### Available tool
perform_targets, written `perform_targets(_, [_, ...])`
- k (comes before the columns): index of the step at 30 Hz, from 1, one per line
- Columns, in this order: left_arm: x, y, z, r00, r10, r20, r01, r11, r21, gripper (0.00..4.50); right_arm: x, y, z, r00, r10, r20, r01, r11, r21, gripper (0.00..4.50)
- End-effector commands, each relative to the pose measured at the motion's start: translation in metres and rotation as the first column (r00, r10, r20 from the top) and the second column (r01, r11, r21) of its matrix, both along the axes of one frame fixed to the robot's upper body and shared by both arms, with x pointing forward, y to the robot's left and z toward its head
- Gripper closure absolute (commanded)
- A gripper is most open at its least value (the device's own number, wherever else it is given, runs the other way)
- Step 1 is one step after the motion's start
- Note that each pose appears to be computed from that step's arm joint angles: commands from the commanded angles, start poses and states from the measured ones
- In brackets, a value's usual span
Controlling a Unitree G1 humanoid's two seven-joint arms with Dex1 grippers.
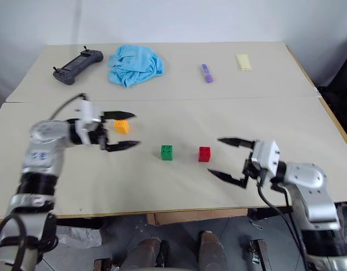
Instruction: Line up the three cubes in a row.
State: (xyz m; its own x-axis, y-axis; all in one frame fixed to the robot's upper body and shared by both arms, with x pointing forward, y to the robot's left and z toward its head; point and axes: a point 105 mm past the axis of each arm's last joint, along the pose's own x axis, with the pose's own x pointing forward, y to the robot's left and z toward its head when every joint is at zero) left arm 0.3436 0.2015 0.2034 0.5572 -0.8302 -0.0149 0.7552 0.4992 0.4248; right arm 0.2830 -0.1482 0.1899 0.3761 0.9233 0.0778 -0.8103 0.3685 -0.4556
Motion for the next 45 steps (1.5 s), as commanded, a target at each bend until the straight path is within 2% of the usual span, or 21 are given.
perform_targets(1, [-0.019, 0.055, -0.002, 0.962, 0.271, 0.003, -0.269, 0.957, -0.112, 0.02, 0.009, 0.003, 0.009, 0.999, -0.029, 0.045, 0.027, 0.998, 0.053, 0.00])
perform_targets(4, [-0.043, 0.086, -0.015, 0.904, 0.426, -0.037, -0.426, 0.890, -0.161, 0.02, 0.015, 0.004, 0.011, 0.997, -0.045, 0.069, 0.042, 0.998, 0.048, 0.00])
perform_targets(7, [-0.081, 0.126, -0.040, 0.779, 0.620, -0.096, -0.624, 0.747, -0.229, 0.02, 0.015, 0.008, 0.009, 0.999, -0.002, 0.041, 0.000, 0.999, 0.050, 0.00])
perform_targets(10, [-0.111, 0.142, -0.057, 0.682, 0.716, -0.149, -0.727, 0.641, -0.247, 0.02, 0.014, 0.011, 0.009, 0.999, 0.022, 0.042, -0.024, 0.998, 0.050, 0.00])
perform_targets(12, [-0.124, 0.140, -0.064, 0.660, 0.731, -0.172, -0.748, 0.619, -0.241, 0.02, 0.014, 0.011, 0.007, 0.999, 0.029, 0.038, -0.031, 0.999, 0.040, 0.00])
perform_targets(15, [-0.129, 0.127, -0.068, 0.673, 0.715, -0.189, -0.737, 0.631, -0.240, 0.02, 0.016, 0.008, 0.003, 0.999, 0.028, 0.035, -0.028, 0.999, 0.015, 0.00])
perform_targets(17, [-0.119, 0.109, -0.063, 0.712, 0.680, -0.175, -0.701, 0.671, -0.243, 0.02, 0.017, 0.006, -0.001, 0.999, 0.027, 0.028, -0.027, 1.000, -0.002, 0.00])
perform_targets(19, [-0.094, 0.082, -0.050, 0.761, 0.638, -0.117, -0.645, 0.724, -0.245, 0.02, 0.016, 0.006, -0.005, 0.999, 0.035, 0.025, -0.034, 0.999, -0.022, 0.00])
perform_targets(22, [-0.061, 0.063, -0.040, 0.743, 0.657, -0.127, -0.661, 0.693, -0.287, 0.02, 0.015, 0.005, -0.008, 0.999, 0.040, 0.017, -0.039, 0.999, -0.025, 0.00])
perform_targets(27, [-0.025, 0.014, -0.044, 0.777, 0.605, -0.176, -0.630, 0.739, -0.240, 0.02, 0.011, 0.005, -0.011, 0.999, 0.046, 0.000, -0.046, 0.999, -0.025, 0.00])
perform_targets(32, [0.020, -0.002, -0.045, 0.712, 0.656, -0.252, -0.702, 0.654, -0.281, 0.02, 0.001, 0.009, -0.019, 0.998, 0.060, -0.023, -0.060, 0.998, -0.029, 0.00])
perform_targets(35, [0.046, -0.024, -0.055, 0.739, 0.618, -0.269, -0.672, 0.700, -0.240, 0.02, 0.000, 0.010, -0.020, 1.000, 0.025, -0.018, -0.025, 1.000, -0.010, 0.00])
perform_targets(40, [0.065, -0.034, -0.064, 0.735, 0.621, -0.274, -0.674, 0.713, -0.192, 0.02, -0.002, 0.011, -0.022, 1.000, 0.011, -0.009, -0.012, 1.000, -0.016, 0.00])
perform_targets(43, [0.068, -0.044, -0.066, 0.738, 0.604, -0.300, -0.666, 0.722, -0.185, 0.62, -0.003, 0.011, -0.024, 1.000, 0.006, -0.006, -0.006, 1.000, -0.019, 0.00])
perform_targets(45, [0.067, -0.048, -0.066, 0.743, 0.597, -0.302, -0.659, 0.729, -0.182, 1.21, -0.003, 0.010, -0.024, 1.000, 0.003, -0.004, -0.003, 1.000, -0.020, 0.00])
